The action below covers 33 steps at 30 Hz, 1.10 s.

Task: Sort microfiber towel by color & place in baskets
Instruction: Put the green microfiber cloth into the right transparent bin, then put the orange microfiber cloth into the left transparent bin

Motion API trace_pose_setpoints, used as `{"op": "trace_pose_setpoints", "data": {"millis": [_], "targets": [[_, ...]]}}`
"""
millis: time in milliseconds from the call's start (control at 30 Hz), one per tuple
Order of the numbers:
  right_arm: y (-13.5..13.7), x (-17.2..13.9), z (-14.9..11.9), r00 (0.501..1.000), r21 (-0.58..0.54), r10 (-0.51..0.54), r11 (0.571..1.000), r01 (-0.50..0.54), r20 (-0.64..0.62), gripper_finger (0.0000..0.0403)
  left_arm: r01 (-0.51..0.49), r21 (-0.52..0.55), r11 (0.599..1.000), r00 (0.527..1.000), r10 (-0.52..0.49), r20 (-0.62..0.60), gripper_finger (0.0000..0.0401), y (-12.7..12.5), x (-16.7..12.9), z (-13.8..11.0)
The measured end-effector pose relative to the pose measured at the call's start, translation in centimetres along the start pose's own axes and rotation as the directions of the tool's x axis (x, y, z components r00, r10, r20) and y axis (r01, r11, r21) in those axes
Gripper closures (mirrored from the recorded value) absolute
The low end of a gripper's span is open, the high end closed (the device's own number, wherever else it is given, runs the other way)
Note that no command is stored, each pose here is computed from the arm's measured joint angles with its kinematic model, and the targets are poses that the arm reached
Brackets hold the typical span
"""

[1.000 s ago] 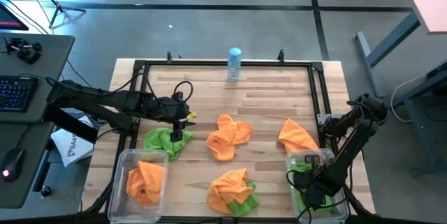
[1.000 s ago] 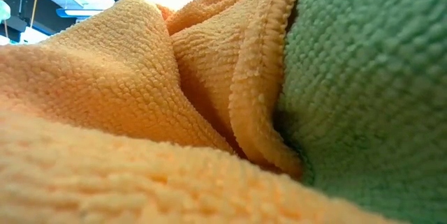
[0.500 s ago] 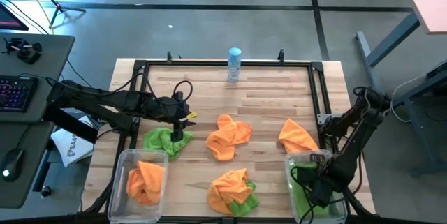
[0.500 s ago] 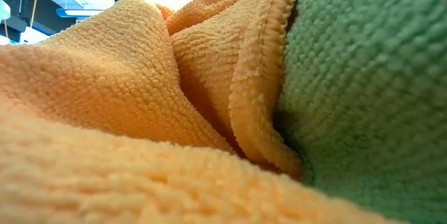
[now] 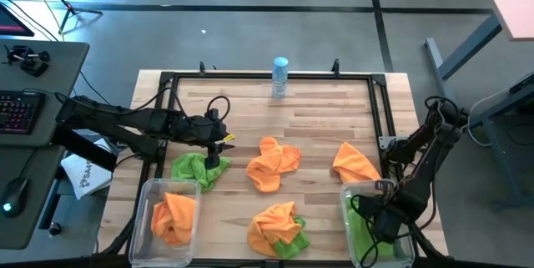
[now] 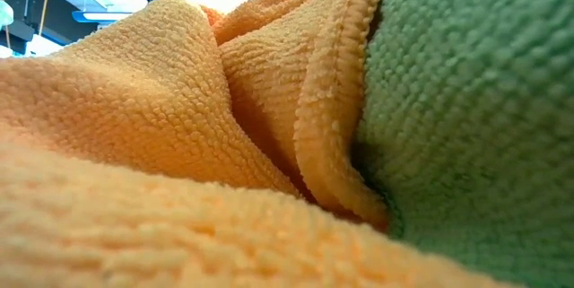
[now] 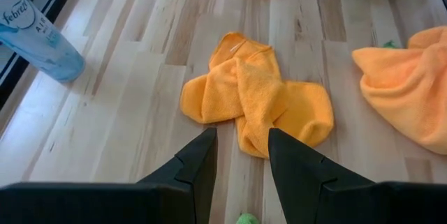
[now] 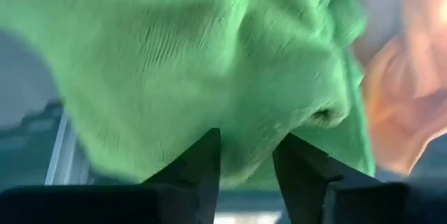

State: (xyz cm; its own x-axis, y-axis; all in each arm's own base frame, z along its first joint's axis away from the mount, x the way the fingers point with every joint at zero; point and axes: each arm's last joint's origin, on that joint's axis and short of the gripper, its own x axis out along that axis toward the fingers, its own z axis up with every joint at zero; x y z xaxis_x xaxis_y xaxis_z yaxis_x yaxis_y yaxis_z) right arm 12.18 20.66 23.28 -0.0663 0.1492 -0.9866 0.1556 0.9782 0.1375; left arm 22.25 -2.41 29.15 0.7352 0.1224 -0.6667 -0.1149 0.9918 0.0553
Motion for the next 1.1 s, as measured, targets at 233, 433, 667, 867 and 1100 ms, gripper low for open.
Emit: {"op": "trace_pose_setpoints", "data": {"millis": [233,433,667,867,1100], "targets": [[-1.0,-2.3,-1.0,0.993,0.074,0.109,0.992,-0.106,-0.038,0.0272,-0.041,-0.053,0.998,0.999,0.041,0.008,0.0284,0.1,0.0,0.0],[-2.9,-5.1,-1.6,0.966,0.131,0.169,0.972,-0.196,0.194,0.0296,-0.072,-0.070,0.995,0.997,0.073,0.012,0.0284,0.2,0.0,0.1],[-4.8,-7.6,-2.3,0.900,0.105,0.238,0.950,-0.294,0.365,0.0350,-0.073,-0.050,0.996,0.997,0.074,0.012,0.0284,0.2,0.0,0.1],[-6.4,-8.8,-2.6,0.835,0.017,0.206,0.968,-0.249,0.510,0.0394,-0.073,-0.062,0.995,0.997,0.074,0.012,0.0284,0.2,0.0,0.1],[-8.1,-9.5,-2.7,0.729,0.043,0.068,0.990,-0.133,0.681,0.0400,-0.073,-0.078,0.994,0.997,0.075,0.012,0.0284,0.2,0.0,0.1]]}}
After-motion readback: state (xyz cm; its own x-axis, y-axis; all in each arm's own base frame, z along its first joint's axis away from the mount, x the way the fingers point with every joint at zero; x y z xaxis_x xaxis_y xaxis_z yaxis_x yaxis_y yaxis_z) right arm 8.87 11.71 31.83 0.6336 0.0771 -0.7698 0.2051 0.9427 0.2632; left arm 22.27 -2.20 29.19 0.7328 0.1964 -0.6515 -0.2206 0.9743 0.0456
